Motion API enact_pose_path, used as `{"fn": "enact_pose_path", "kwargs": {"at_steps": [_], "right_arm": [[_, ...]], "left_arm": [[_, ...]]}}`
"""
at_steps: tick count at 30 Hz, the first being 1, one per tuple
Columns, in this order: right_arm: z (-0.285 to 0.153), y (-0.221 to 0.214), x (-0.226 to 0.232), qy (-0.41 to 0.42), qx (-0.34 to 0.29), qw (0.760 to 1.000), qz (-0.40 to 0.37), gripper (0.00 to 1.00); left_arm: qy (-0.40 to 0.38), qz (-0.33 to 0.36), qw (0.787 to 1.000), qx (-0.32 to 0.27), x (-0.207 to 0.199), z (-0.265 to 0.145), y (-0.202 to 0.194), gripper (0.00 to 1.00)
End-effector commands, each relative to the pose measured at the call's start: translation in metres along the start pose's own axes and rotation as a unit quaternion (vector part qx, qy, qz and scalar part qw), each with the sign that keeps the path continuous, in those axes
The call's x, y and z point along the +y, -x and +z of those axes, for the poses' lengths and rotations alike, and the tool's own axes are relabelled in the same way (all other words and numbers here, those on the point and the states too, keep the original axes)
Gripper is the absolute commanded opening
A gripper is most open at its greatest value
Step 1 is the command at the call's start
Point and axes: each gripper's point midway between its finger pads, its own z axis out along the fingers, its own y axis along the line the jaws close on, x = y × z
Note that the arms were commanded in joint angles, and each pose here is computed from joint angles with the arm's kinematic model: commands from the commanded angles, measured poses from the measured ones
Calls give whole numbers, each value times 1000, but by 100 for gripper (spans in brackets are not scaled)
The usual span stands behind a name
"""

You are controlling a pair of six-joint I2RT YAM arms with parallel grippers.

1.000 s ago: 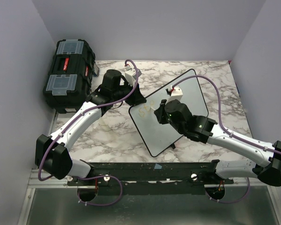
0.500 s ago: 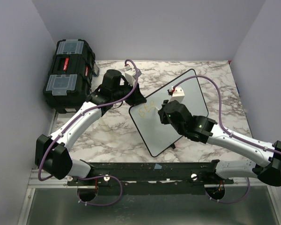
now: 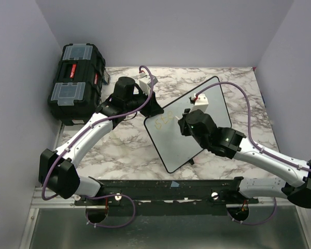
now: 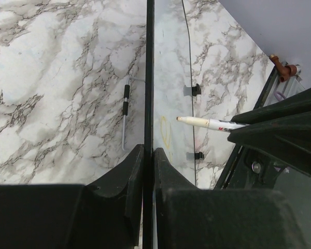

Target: Write a sentence on the whiteboard

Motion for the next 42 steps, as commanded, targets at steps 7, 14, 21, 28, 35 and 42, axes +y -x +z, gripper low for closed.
{"fn": "enact_pose_path", "kwargs": {"at_steps": [7,14,21,28,35,42], "right_arm": [[-9,44,12,10,-38,999,15,1],[-2,53,9,-11,-41,999,16,1],[5,47,8,-8,-26,999,17,1],[9,47,1,9,-12,999,40,1],[13,40,3,17,1,999,43,1],[17,34,2,19,8,999,46,1]], "left_arm": [[-30,37,998,-33,-20,-7,21,0],[-29,41,998,-36,-23,-12,23,0],[-32,43,998,-38,-24,-13,23,0],[-33,43,998,-38,-24,-12,22,0],[-35,40,998,-37,-24,-11,22,0],[-34,41,998,-38,-23,-11,22,0]]}}
